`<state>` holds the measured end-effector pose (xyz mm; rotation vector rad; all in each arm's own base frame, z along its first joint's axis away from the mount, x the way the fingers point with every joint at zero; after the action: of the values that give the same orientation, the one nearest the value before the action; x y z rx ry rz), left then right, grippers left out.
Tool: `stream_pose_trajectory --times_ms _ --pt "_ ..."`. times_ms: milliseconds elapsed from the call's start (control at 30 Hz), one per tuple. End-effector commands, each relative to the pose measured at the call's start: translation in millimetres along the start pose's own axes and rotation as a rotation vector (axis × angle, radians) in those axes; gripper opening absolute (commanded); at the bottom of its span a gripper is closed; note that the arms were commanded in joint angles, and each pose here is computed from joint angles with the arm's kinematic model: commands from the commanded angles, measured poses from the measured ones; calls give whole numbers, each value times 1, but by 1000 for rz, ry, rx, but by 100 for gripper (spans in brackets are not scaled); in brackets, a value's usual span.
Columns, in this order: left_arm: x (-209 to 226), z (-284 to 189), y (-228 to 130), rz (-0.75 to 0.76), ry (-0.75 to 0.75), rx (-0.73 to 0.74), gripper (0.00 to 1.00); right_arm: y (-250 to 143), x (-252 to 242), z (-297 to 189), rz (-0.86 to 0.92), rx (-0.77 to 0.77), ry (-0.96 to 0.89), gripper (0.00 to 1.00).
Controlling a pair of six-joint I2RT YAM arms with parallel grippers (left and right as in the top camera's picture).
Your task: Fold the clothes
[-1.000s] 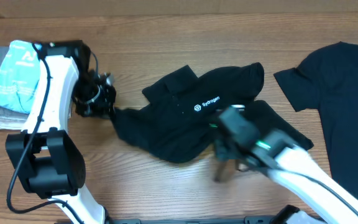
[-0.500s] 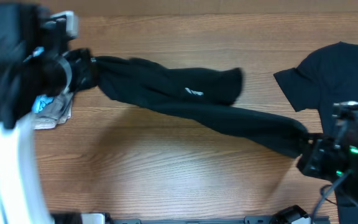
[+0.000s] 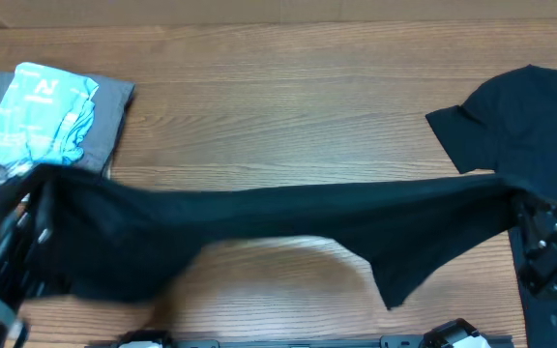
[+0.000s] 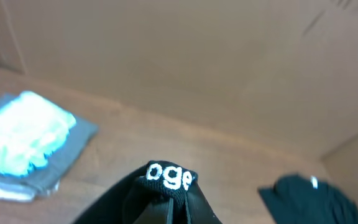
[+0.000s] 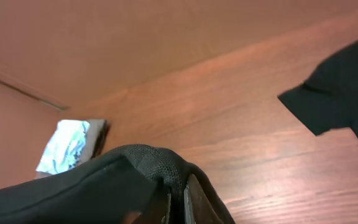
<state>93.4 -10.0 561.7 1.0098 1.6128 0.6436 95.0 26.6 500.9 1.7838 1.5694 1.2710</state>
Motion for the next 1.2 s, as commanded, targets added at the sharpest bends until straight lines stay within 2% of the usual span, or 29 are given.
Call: stream_pose_trajectory --times_ms 0,267,533,833,1033,1167 --pt "2 -41 8 -33 0 -165 4 7 0 -18 0 -74 18 4" --pt "2 -77 3 -28 -37 -244 4 6 3 -30 3 -93 72 4" --pt "7 -53 0 -32 13 -165 4 -5 -1 1 32 13 2 4" --pt "26 46 -15 -49 185 127 4 -9 -17 71 31 152 -261 4" --pt "45 147 -30 -59 304 331 4 -2 -21 168 2 316 -442 4" --pt "62 227 -49 -63 356 461 4 -1 -42 238 27 415 -528 4"
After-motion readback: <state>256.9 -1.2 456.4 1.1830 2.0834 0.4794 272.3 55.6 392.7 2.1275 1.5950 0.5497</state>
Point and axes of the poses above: each gripper's point midway between its finger pads, its own z axis out along the fingers, its own x axis along the line the jaws close on, y = z × x, the point moved 6 cm from there along -z, back along the fingers, and after that the axes turned 7 degrees about -z, right-handed, at the moved point
